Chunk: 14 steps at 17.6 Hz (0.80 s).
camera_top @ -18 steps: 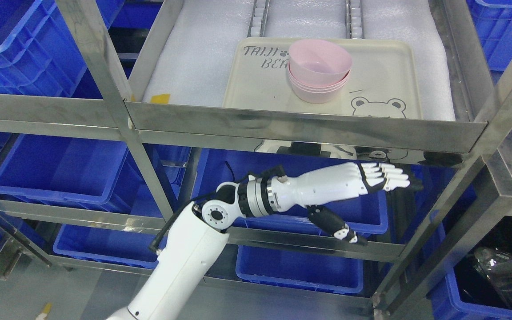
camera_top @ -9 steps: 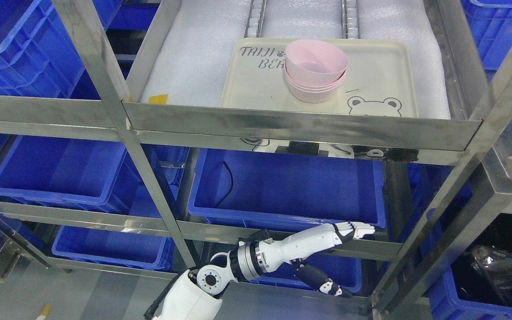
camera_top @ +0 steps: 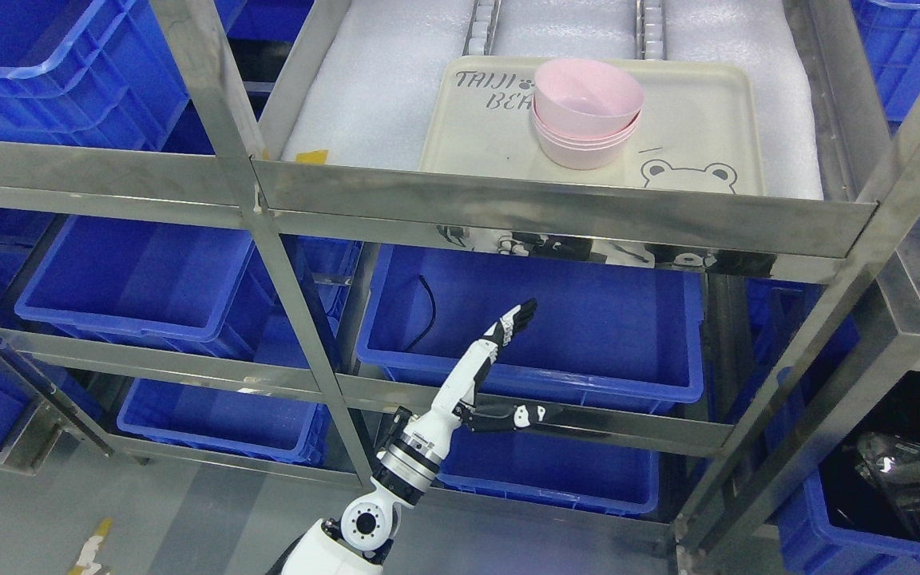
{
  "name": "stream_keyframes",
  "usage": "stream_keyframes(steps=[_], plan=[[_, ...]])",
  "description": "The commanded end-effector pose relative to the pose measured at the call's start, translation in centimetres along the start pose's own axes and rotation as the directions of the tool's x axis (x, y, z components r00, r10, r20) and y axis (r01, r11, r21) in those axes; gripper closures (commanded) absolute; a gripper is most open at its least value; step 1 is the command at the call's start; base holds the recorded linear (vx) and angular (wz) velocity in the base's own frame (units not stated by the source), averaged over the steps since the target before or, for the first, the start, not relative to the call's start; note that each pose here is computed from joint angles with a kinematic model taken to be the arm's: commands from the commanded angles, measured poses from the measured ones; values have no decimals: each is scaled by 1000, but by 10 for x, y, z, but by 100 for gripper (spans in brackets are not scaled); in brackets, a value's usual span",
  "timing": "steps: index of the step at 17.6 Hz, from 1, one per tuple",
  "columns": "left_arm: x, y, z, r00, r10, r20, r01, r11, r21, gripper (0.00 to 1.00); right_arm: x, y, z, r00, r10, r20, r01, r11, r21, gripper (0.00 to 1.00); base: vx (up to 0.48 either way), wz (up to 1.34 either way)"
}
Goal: Stack pink IKEA bowl on shelf middle layer
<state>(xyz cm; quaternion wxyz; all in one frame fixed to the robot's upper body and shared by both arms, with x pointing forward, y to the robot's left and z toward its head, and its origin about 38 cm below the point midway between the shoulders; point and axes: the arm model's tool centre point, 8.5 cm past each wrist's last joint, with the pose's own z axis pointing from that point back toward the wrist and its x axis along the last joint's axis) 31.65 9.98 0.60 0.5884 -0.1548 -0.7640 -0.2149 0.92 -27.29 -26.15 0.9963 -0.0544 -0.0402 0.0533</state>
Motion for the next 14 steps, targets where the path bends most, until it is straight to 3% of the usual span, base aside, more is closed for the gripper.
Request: stream_keyframes(steps=[1,7,14], plan=[[-35,15,35,989,16,-148,-2,996,92,0,-10,-10,0,1000,2,-8,-2,1000,-16,0,-51,88],[-33,45,31,982,62,-179,-25,979,204,0,-10,-10,0,1000,2,-8,-2,1000,-16,0,-20,55],[-22,40,23,989,60,-138,-34,982,185,0,-10,-10,0,1000,2,-8,-2,1000,-16,0,2,-5]])
